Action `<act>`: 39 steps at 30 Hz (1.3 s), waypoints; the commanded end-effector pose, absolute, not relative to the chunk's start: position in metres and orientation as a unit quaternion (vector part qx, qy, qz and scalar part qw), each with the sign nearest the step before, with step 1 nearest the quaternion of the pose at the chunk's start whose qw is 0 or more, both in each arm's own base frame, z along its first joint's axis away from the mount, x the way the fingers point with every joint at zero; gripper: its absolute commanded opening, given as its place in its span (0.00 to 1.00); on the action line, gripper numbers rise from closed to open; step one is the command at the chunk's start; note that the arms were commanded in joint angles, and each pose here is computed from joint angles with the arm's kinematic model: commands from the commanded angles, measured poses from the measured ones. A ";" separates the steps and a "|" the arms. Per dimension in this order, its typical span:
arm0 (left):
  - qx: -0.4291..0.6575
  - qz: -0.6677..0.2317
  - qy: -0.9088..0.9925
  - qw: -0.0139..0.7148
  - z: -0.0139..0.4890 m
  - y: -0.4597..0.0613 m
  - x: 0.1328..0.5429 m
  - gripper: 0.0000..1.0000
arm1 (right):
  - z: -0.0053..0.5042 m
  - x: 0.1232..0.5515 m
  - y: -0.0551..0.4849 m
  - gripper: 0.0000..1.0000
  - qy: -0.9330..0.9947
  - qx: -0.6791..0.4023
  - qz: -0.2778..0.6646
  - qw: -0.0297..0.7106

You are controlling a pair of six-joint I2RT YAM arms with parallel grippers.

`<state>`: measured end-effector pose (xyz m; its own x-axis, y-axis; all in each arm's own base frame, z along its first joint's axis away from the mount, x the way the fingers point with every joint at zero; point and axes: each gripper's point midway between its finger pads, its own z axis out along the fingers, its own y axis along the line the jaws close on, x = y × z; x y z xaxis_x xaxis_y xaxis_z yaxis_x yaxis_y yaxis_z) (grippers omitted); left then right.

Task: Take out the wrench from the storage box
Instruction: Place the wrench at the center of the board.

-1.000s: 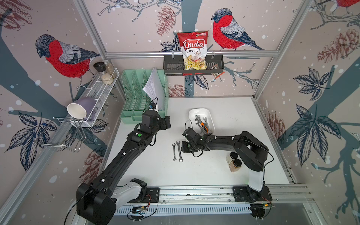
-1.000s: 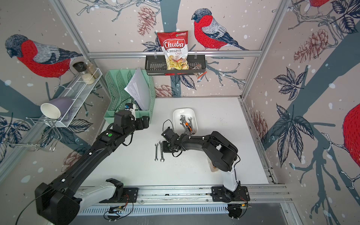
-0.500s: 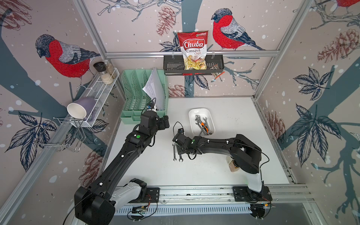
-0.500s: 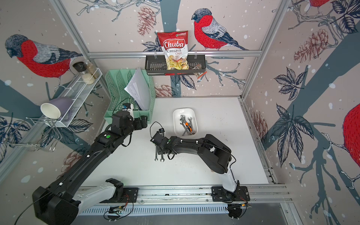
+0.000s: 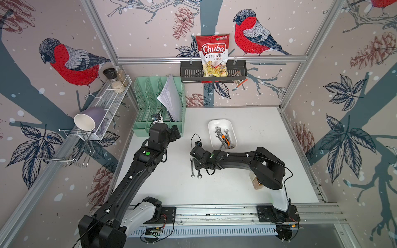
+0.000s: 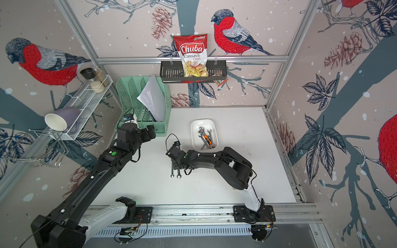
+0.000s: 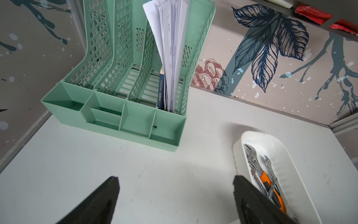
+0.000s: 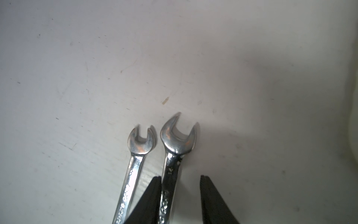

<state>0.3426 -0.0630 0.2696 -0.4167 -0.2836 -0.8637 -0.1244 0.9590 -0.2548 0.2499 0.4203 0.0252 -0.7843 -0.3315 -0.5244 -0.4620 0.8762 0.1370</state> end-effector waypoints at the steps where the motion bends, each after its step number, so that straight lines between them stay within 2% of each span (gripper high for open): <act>1: -0.136 -0.074 0.831 0.534 0.273 -0.058 0.345 0.95 | 0.027 0.253 0.426 0.40 0.933 -0.214 0.136 0.256; 24: -0.128 -0.079 0.834 0.530 0.270 -0.062 0.346 0.95 | 0.024 0.257 0.415 0.36 0.937 -0.199 0.117 0.261; 27: -0.127 -0.079 0.835 0.529 0.269 -0.063 0.346 0.95 | 0.039 0.261 0.419 0.37 0.932 -0.201 0.125 0.275; 33: -0.117 -0.098 0.839 0.522 0.265 -0.071 0.348 0.95 | 0.103 0.275 0.423 0.38 0.910 -0.212 0.157 0.320; 39: -0.082 -0.158 0.847 0.501 0.268 -0.102 0.362 0.93 | 0.141 0.322 0.372 0.34 0.903 -0.186 0.168 0.349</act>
